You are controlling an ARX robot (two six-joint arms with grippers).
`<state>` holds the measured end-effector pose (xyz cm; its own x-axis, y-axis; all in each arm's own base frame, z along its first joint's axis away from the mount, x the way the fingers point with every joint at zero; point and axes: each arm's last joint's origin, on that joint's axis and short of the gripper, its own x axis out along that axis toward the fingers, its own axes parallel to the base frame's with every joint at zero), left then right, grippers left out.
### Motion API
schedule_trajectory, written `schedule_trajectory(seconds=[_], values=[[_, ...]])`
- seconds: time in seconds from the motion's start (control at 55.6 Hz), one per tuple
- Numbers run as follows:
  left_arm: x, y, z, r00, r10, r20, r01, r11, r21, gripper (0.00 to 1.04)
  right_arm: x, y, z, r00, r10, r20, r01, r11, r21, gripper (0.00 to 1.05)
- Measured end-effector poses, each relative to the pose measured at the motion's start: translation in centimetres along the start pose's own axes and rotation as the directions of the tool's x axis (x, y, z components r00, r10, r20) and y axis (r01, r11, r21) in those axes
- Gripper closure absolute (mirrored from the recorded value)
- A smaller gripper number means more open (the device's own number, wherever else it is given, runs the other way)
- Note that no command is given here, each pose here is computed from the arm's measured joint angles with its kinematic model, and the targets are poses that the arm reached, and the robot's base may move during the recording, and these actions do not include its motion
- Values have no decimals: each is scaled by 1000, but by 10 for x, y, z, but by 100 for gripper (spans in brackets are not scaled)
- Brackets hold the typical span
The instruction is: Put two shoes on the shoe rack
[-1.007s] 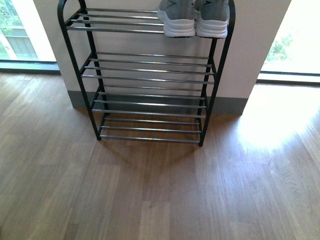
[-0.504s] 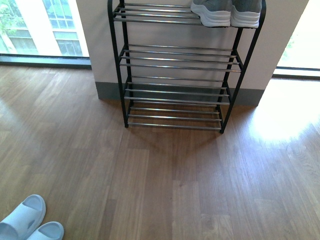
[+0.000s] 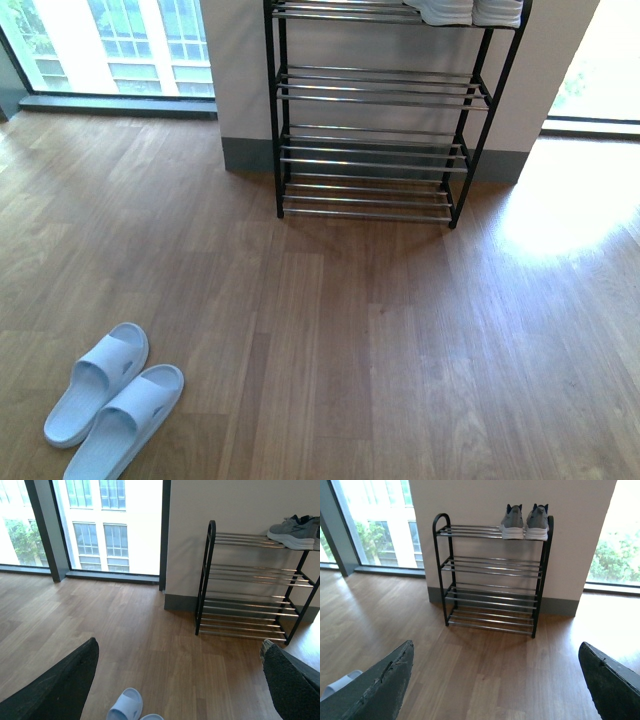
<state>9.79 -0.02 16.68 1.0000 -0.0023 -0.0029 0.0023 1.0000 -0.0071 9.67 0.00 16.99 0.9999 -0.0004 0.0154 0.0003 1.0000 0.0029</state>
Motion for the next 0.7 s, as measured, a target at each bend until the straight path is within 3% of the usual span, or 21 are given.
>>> schedule_trajectory(seconds=[0.701], values=[[0,0,0,1000,0,0,0,1000,0,9,0,0,0,1000,-3,0,3,1000,0,9]])
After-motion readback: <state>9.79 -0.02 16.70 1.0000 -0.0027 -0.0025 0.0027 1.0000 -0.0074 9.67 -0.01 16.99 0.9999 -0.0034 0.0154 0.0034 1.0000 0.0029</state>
